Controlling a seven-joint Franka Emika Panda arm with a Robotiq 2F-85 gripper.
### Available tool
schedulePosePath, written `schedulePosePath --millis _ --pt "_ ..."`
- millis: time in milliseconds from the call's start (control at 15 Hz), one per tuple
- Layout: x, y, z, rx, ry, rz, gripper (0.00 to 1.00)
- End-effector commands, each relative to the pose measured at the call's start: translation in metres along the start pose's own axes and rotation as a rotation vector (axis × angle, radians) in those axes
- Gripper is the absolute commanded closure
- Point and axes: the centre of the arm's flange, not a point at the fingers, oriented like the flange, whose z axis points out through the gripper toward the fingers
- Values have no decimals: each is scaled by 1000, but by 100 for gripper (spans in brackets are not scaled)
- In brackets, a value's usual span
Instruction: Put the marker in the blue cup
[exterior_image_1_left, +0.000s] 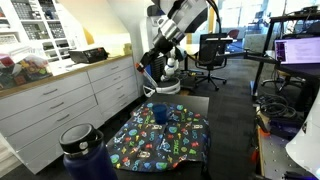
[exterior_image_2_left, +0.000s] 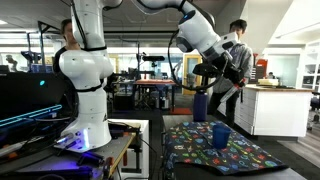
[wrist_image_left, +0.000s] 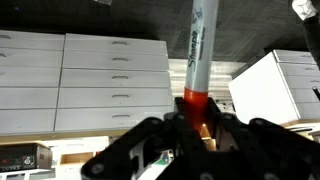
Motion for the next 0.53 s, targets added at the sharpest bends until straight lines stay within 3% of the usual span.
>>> schedulePosePath --millis 0,467 --pt "-29 1 3 0 49 -26 94" --pt "-57 3 21 0 95 -56 94"
